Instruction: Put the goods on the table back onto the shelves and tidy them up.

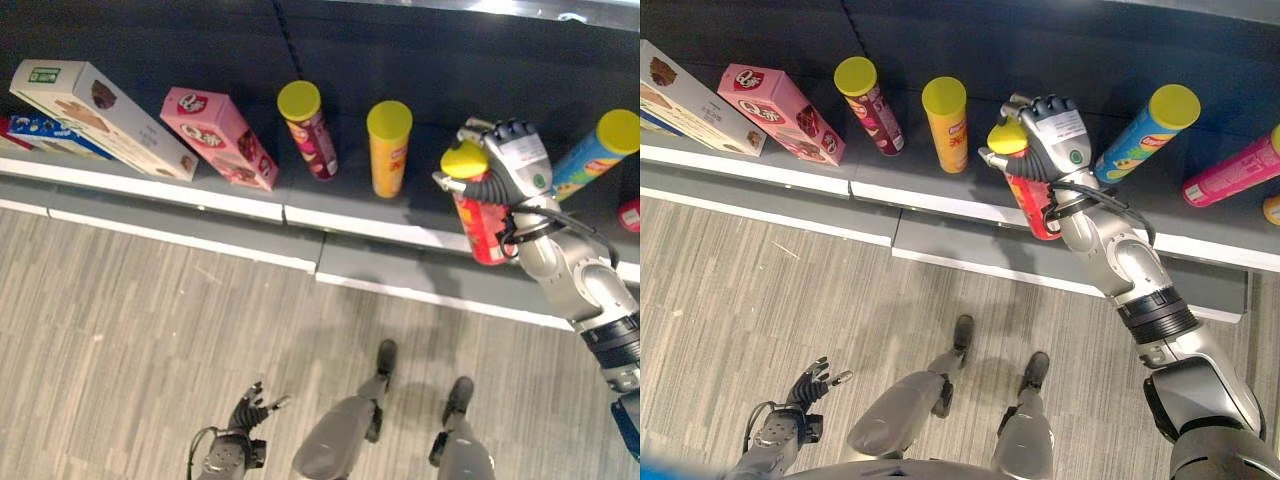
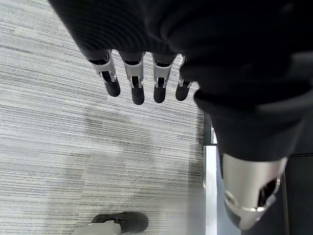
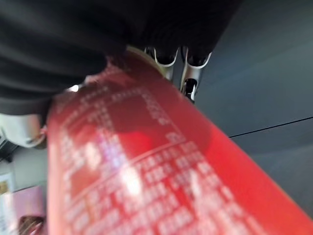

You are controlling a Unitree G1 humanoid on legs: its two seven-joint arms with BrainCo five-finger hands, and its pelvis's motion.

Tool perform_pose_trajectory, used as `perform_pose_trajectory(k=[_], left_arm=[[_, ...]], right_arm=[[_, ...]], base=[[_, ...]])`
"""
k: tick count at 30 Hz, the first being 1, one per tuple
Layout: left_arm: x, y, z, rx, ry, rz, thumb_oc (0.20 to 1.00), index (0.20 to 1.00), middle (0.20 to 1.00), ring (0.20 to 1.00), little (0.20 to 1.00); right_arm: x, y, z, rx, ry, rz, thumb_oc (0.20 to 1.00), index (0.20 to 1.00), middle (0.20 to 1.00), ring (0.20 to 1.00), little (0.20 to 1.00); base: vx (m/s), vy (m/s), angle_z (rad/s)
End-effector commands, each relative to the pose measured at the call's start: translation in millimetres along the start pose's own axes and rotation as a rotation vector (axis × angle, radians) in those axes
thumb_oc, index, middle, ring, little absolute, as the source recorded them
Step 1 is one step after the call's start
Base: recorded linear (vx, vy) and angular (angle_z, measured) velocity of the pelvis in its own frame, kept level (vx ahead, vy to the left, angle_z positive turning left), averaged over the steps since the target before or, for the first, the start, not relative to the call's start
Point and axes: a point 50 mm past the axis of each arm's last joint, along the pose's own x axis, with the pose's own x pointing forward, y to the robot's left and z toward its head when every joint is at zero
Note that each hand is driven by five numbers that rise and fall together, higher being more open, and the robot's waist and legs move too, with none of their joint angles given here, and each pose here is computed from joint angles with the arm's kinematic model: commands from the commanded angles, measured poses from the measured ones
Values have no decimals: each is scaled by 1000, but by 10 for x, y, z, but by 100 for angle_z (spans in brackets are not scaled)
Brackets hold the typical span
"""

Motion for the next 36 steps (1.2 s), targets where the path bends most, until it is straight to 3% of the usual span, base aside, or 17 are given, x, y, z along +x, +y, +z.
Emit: perform_pose_trajectory(k=[1, 8, 16, 36], left_arm=[[-19, -12, 12, 32, -25, -26, 1000, 1000, 1000, 1000, 1000], [-3, 12, 107, 51, -65, -36, 1000, 1000, 1000, 1000, 1000], [43, 61, 261, 32, -113, -27, 1000, 1000, 1000, 1000, 1000], [118, -44, 453, 36, -179, -17, 1000, 1000, 1000, 1000, 1000]], right_arm=[[235, -371, 30, -89, -103, -148, 200, 200, 200, 200, 200], [507, -751, 50, -202, -184, -250, 200, 200, 200, 200, 200], [855, -994, 548, -249, -401, -318, 200, 200, 200, 200, 200], [937, -1190, 434, -108, -229, -651, 200, 200, 200, 200, 200]], base=[[8, -45, 9], [4, -34, -3], [0, -59, 1], [-7, -1, 4]])
